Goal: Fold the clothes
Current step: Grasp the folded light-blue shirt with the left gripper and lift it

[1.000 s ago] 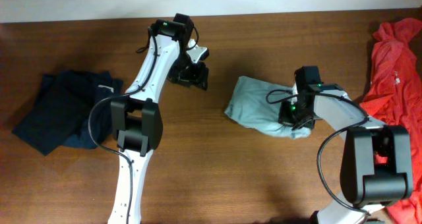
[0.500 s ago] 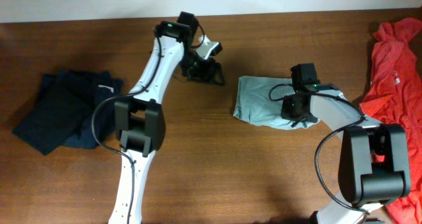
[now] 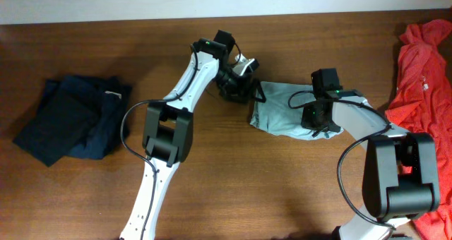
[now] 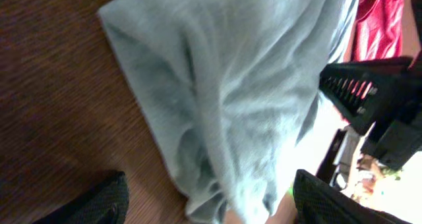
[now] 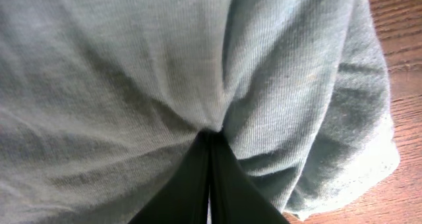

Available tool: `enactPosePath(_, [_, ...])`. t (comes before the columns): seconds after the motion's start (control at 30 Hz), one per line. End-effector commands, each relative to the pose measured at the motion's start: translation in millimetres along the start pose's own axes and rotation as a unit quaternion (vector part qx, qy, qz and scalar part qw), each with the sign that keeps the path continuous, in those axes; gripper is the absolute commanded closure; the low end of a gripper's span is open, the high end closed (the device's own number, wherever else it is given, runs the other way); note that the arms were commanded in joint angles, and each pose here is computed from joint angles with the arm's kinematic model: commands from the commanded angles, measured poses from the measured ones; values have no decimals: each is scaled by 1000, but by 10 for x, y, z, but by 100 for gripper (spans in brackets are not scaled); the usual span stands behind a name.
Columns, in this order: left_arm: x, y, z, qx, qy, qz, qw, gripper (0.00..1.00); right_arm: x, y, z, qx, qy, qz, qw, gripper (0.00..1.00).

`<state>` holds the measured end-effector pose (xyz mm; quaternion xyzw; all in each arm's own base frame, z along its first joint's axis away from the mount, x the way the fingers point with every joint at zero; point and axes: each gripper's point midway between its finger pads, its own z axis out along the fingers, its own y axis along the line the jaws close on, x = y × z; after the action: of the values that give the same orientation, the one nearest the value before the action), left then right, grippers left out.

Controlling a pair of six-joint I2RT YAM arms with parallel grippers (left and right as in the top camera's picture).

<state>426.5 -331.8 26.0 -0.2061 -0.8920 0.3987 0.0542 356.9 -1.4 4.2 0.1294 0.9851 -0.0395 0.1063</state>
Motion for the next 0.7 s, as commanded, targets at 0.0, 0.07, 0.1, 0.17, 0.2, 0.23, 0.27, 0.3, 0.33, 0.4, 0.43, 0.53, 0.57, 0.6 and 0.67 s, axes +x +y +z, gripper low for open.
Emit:
enactPosePath(0.0, [183,273,467,-14,44,-57,997,19,117,-36,80,15,19,-11,1000,96])
enactPosePath(0.07, [223,242,558,-12,53,-59,997,20,115,-36,80,15,19,-12,1000,96])
enactPosePath(0.1, [245,229,618,-12,58,-57,997,20,110,-34,79,15,18,-15,1000,96])
enactPosePath(0.17, [274,155,706,-11,65,-48,997,20,107,-32,79,15,17,-15,1000,96])
enactPosePath(0.2, [286,117,747,-11,68,-43,997,19,101,-30,79,14,16,-15,1000,96])
enactPosePath(0.23, [298,81,785,-11,70,-39,997,19,100,-30,79,14,16,-15,1000,96])
enactPosePath(0.27, [312,44,825,-11,73,-37,997,19,97,-29,79,14,15,-15,1000,96])
enactPosePath(0.3, [329,9,861,-11,76,-34,996,19,92,-27,79,14,14,-14,1000,96])
enactPosePath(0.33, [349,-27,899,-12,80,-32,996,20,92,-27,79,14,14,-14,1000,96])
enactPosePath(0.4, [387,-89,963,-12,87,-32,996,27,92,-27,79,14,14,-14,1000,96])
enactPosePath(0.43, [398,-109,982,-13,89,-35,995,33,92,-27,79,14,14,-15,1000,96])
enactPosePath(0.53, [412,-142,1022,-15,91,-42,995,51,94,-27,79,14,15,-15,1000,96])
enactPosePath(0.57, [414,-144,1028,-16,91,-41,995,55,94,-27,79,14,15,-15,1000,96])
enactPosePath(0.6, [413,-135,1028,-18,91,-41,995,59,94,-27,79,14,15,-15,1000,96])
enactPosePath(0.67, [413,-116,1027,-24,91,-40,995,69,93,-28,79,14,15,-15,1000,96])
